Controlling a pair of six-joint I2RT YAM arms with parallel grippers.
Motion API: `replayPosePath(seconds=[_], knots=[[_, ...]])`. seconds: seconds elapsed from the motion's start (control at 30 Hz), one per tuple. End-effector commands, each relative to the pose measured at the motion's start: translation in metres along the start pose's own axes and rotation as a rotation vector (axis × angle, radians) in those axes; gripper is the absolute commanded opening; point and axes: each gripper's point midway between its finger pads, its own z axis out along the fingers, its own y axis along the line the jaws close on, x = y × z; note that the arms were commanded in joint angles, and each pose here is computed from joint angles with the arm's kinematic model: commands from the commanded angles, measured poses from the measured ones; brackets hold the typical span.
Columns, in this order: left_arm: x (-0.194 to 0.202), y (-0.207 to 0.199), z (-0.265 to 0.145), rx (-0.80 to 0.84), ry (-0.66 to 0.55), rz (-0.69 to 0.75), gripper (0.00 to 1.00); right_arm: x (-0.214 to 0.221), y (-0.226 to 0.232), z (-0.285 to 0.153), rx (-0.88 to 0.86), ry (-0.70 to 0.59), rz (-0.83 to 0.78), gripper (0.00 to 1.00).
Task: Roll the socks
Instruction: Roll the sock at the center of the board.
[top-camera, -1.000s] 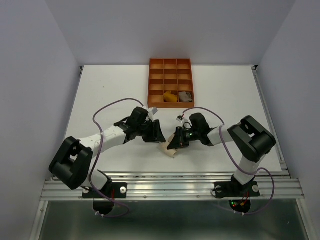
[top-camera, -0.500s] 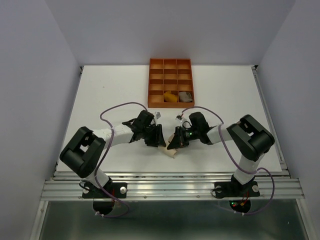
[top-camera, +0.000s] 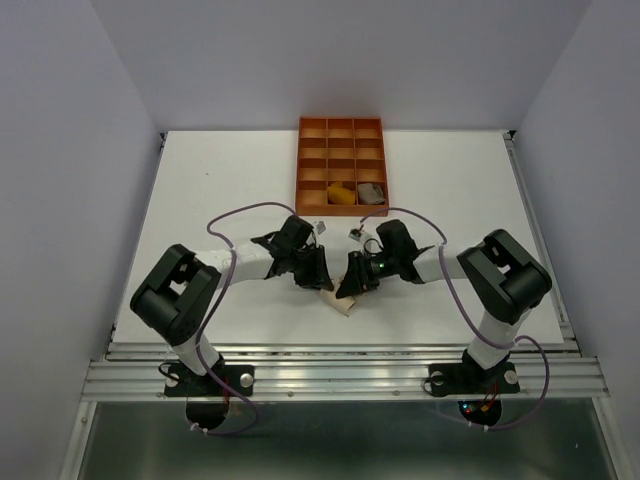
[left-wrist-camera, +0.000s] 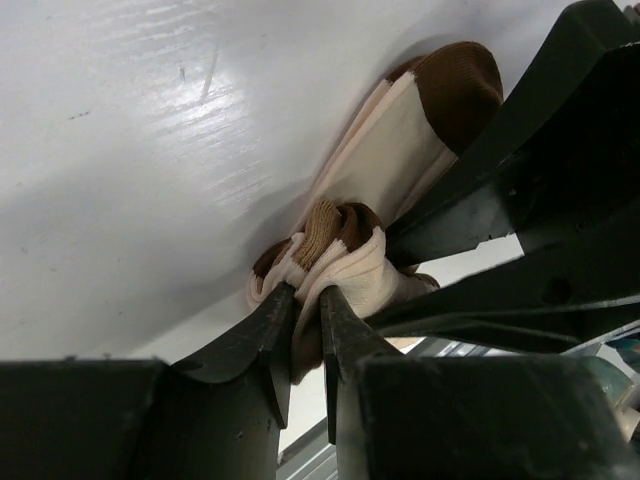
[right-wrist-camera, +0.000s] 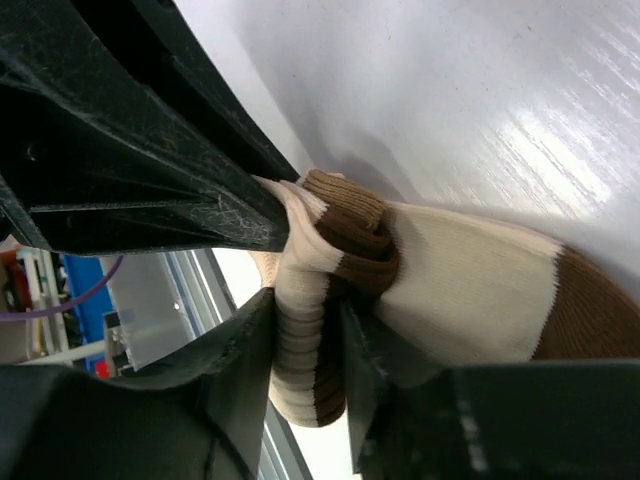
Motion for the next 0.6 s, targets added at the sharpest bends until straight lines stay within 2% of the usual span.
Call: replayPosePath(seconds=[0.0, 0.2, 0.43, 0.57], knots=[[0.007, 0.018, 0.013, -0.095, 0.034, 0.002, 0.0, 0.009, -0.031, -0.005, 0.179, 0.038, -0.063, 0.41], [0.013, 0.032, 0.009, -0.199, 0.083, 0.014, 0.0, -0.032, -0.001, -0.027, 0.212, -0.082, -0.214, 0.61], [0.015, 0.031, 0.0, -0.243, 0.093, -0.001, 0.0, -0.038, 0.012, -0.046, 0.326, -0.129, -0.334, 0.63], [0.016, 0.027, -0.001, -0.252, 0.107, -0.008, 0.0, -0.032, 0.036, -0.05, 0.335, -0.137, -0.452, 0.66]])
